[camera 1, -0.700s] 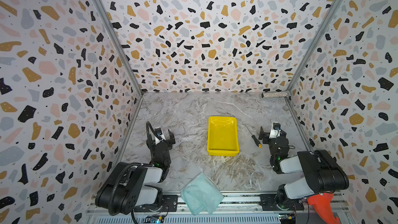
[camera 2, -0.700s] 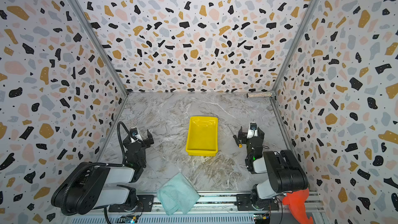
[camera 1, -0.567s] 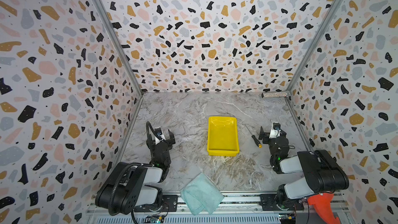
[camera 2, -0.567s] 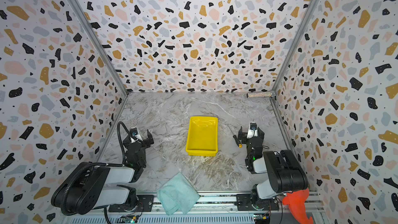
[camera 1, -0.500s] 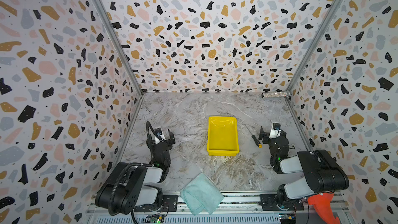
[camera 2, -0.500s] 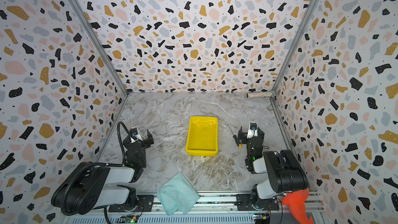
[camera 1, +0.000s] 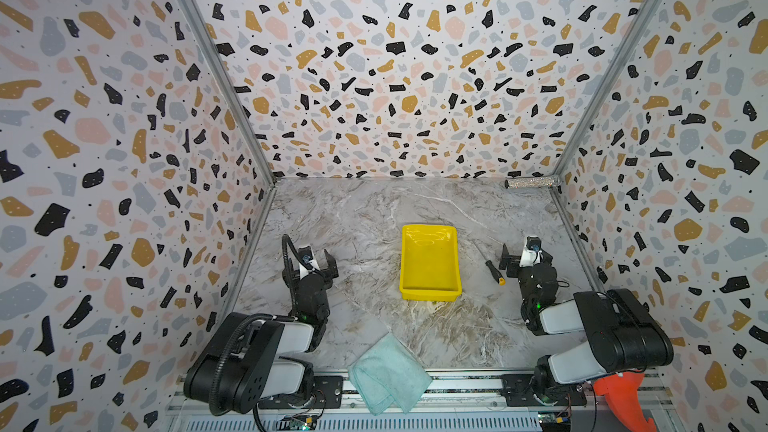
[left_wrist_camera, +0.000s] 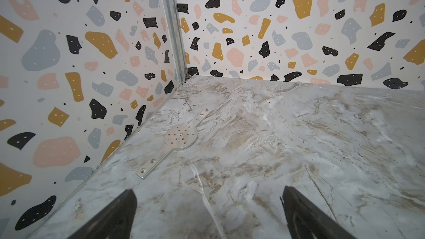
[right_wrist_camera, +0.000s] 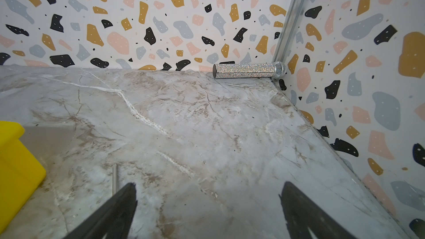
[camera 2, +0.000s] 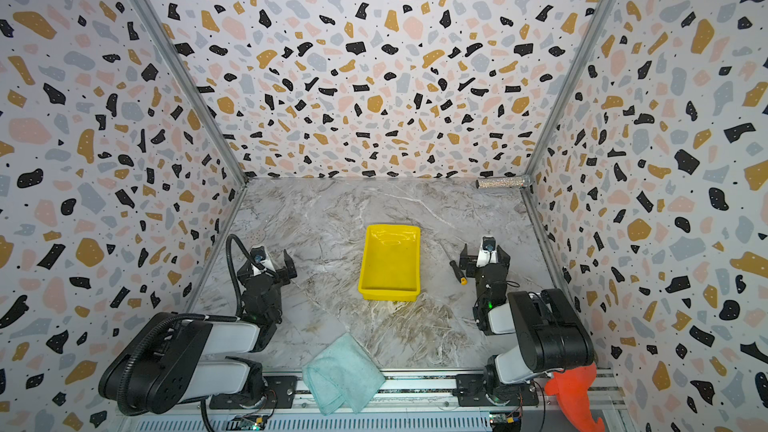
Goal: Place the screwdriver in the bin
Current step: 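Raise the right gripper and swing it toward the black screwdriver beside the bin, then lower the open right gripper over the screwdriver's black handle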
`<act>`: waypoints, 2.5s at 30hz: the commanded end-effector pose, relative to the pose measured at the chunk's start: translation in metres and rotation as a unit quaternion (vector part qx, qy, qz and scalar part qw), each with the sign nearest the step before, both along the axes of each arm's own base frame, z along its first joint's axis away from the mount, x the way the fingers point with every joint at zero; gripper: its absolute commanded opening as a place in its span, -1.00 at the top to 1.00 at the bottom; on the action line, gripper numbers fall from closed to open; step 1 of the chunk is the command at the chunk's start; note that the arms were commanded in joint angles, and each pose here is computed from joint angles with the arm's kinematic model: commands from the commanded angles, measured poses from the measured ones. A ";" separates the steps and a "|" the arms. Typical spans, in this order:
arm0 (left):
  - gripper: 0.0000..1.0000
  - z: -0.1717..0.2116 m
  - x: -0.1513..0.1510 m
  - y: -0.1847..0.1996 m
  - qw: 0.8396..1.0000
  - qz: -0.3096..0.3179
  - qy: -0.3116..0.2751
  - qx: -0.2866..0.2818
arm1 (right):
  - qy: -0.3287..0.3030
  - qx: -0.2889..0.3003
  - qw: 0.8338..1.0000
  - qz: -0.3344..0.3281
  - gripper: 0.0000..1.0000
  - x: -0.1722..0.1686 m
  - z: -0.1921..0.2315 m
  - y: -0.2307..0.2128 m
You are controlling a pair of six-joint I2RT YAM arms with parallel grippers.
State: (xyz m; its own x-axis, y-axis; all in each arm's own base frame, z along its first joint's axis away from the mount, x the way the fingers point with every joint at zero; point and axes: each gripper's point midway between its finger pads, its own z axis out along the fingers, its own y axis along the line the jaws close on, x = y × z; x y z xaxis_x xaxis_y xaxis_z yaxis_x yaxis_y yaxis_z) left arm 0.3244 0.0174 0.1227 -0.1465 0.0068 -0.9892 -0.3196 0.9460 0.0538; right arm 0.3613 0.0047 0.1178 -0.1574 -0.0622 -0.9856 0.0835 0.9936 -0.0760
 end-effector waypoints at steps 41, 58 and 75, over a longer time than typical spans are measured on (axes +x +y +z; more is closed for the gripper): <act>-0.99 0.062 -0.013 -0.076 0.970 -0.137 0.123 -0.158 | 0.120 0.276 0.938 -0.170 -0.98 -0.093 0.034 -0.010; -1.00 0.011 -0.037 -0.041 0.973 -0.033 0.155 -0.171 | 0.172 0.222 0.959 -0.027 -0.98 -0.099 -0.013 0.042; -1.00 -0.003 -0.066 0.011 0.964 0.129 0.142 -0.184 | 0.420 0.135 0.897 0.033 -0.88 -0.053 -0.015 0.087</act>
State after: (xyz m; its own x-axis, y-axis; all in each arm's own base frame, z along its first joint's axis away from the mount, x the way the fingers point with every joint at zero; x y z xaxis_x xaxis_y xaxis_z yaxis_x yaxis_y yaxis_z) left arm 0.2597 0.0242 0.1136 -0.4017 -0.3921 -0.8276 -0.5479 0.8270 -0.1258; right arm 0.3279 0.0905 0.1229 -0.7568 0.1887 -0.6258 0.0859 0.9778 0.1910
